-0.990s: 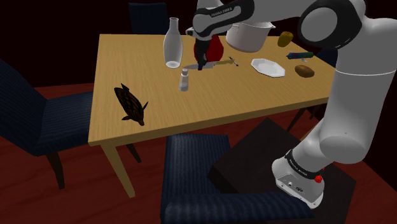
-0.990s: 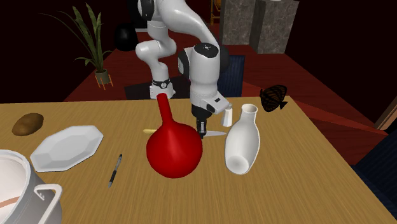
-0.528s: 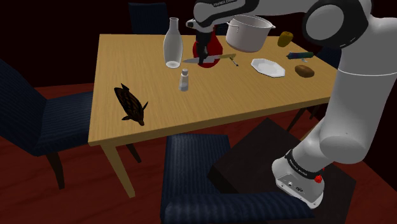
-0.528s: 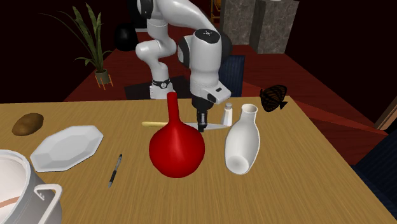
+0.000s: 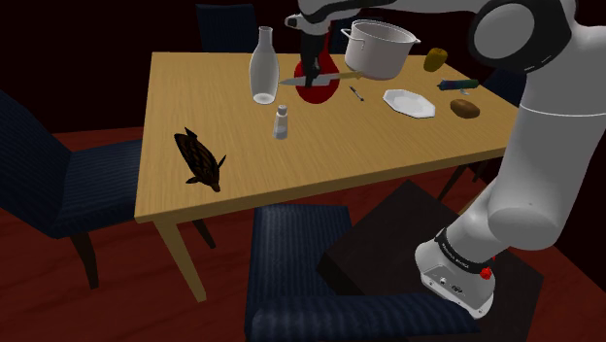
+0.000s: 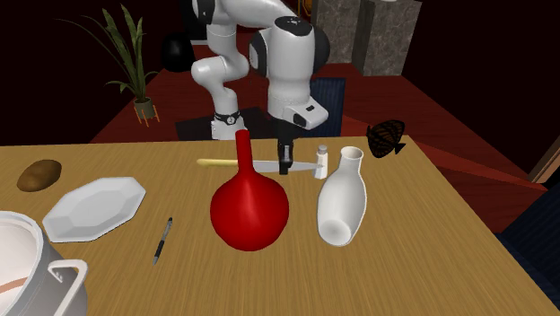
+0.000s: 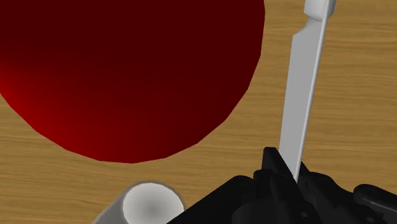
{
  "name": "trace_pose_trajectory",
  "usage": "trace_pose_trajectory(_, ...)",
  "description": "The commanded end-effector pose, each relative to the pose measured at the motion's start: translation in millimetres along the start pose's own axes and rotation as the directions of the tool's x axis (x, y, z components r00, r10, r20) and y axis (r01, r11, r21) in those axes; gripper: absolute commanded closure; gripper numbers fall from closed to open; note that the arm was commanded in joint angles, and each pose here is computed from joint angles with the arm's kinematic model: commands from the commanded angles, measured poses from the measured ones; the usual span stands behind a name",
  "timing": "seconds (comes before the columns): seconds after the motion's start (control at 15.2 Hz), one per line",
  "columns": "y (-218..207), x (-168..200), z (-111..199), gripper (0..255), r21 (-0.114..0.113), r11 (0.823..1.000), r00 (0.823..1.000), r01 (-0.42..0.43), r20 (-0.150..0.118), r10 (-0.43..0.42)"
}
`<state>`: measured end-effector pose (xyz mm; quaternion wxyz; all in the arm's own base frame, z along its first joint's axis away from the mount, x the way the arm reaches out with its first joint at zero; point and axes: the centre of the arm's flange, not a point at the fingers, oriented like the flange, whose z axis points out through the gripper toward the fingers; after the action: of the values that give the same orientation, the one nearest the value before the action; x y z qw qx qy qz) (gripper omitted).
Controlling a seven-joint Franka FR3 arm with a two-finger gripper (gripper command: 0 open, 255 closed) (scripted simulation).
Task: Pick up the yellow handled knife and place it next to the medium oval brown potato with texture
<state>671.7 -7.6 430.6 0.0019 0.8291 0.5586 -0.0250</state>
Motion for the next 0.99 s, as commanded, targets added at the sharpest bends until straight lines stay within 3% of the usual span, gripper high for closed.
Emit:
trace_pose_trajectory(0.0, 0.2, -1.2, -10.9, 255, 0.000, 1.000, 1.000, 0.000, 0.000, 0.000)
trace_pose_trajectory(0.4, -0.6, -2.5, -42.3, 255, 0.000, 1.000, 1.000, 0.000, 0.000, 0.000)
trace_pose_trajectory(0.92, -39.4, -100.6, -37.2, 255, 0.000, 1.000, 1.000, 0.000, 0.000, 0.000)
